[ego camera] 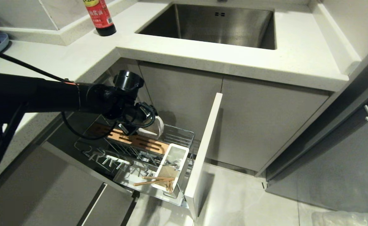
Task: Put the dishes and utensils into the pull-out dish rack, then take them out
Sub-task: Take the bowl out of the cupboard
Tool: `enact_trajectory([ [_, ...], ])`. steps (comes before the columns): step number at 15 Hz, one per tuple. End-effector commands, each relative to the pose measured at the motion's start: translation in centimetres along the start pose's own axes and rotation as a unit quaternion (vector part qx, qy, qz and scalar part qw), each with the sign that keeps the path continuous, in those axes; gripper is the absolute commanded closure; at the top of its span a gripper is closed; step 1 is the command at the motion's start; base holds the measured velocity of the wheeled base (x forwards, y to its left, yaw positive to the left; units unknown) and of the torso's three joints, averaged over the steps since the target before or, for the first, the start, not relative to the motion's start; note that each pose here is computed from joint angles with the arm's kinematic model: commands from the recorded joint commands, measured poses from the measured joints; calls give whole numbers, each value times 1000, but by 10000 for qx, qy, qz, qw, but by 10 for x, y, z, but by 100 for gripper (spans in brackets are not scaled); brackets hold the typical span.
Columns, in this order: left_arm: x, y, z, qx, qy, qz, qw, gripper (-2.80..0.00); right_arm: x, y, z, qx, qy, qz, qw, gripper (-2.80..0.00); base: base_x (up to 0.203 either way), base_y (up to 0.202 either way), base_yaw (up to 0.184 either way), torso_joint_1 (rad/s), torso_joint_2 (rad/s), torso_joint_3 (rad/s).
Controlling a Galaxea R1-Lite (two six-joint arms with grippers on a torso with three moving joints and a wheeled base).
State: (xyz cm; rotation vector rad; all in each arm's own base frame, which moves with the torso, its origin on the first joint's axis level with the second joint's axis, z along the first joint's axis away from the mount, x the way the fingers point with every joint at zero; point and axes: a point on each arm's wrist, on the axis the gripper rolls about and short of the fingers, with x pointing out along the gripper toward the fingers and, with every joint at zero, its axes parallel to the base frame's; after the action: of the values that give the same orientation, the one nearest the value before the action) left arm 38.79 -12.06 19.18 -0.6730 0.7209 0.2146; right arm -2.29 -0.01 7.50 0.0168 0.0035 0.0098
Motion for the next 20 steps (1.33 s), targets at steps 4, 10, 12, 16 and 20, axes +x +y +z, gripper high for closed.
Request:
enact_trajectory([
  [4,17,3,6,117,167,-59,9998,-280,0,0,0,0,5,4,10000,0,0,0,0,0,0,0],
  [10,16,-4,12,249,213,-335,9989,-280,0,0,0,0,5,4,10000,0,0,0,0,0,0,0],
  [12,15,-6,14,241,196,-404,9987,-280,0,0,0,0,4,4,10000,0,0,0,0,0,0,0],
  [16,20,-7,13,250,213,-395,9987,-241,0,0,0,0,-1,4,10000,0,0,0,0,0,0,0],
  [20,24,-9,13,371,218,-408,9982,0,0,0,0,0,6,4,10000,0,0,0,0,0,0,0],
])
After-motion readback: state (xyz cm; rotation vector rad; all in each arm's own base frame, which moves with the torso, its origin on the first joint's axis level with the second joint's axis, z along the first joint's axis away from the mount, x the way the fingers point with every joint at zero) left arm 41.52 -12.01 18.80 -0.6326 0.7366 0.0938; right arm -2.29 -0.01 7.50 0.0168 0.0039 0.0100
